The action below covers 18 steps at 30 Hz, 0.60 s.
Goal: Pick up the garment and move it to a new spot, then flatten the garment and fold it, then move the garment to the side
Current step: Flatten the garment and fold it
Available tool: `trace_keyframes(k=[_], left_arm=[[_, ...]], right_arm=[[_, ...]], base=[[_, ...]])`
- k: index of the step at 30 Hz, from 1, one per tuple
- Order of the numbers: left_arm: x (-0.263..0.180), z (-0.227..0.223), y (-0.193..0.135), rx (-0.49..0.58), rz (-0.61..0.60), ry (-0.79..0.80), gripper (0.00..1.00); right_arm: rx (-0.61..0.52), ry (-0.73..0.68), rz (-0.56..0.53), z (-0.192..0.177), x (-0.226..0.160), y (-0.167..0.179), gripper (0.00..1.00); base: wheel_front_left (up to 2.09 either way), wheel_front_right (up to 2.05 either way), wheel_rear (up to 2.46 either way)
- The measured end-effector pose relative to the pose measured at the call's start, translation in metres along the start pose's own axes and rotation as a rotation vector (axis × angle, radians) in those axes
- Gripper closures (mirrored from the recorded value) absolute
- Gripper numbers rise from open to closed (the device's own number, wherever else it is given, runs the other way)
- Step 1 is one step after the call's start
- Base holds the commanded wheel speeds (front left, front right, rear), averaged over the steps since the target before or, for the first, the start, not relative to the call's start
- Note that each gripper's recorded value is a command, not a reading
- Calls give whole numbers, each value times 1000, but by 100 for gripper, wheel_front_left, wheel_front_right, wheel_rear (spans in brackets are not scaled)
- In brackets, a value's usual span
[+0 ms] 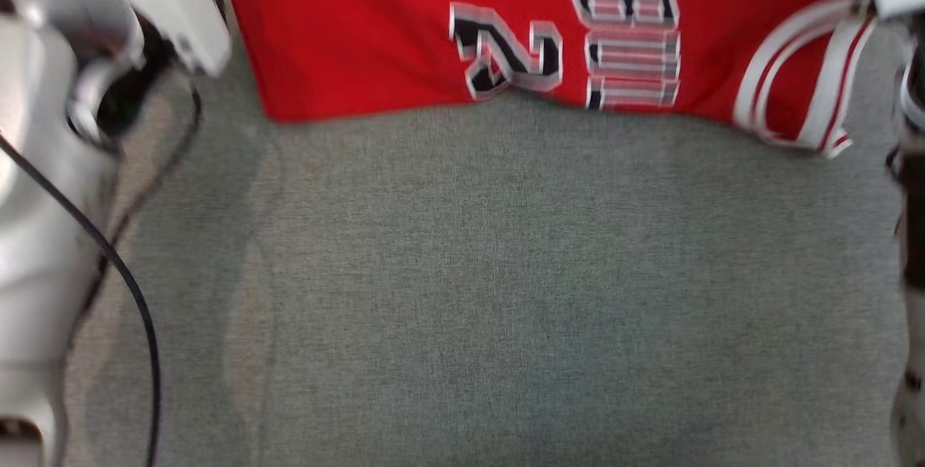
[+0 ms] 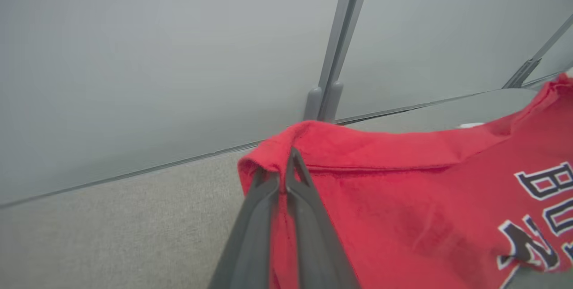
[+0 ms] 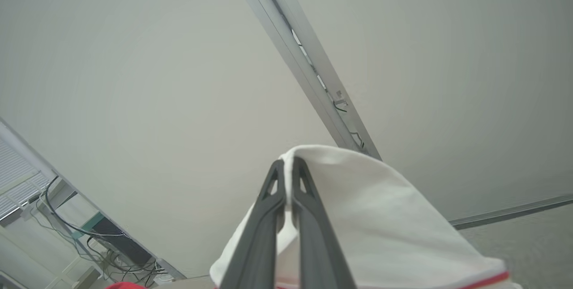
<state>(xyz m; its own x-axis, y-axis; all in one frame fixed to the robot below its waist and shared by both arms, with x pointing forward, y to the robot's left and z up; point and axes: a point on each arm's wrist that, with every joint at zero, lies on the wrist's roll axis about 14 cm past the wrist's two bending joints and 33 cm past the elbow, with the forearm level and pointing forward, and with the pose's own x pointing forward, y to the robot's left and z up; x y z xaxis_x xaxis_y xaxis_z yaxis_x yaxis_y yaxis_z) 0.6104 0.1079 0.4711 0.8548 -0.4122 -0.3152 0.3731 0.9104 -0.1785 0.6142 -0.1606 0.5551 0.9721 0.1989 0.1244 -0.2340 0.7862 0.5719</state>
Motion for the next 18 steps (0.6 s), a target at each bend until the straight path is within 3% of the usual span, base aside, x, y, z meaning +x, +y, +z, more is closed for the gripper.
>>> trace_keyframes(k=[10,18], left_arm=[[89,56,47,92,60,-128,100],[110,138,52,136,68,-389,100]], right_arm=[[-31,-146,76,22,99,3,100],[-34,-374,168,90,139,37,100]], base=[[0,0,0],[0,0,0]])
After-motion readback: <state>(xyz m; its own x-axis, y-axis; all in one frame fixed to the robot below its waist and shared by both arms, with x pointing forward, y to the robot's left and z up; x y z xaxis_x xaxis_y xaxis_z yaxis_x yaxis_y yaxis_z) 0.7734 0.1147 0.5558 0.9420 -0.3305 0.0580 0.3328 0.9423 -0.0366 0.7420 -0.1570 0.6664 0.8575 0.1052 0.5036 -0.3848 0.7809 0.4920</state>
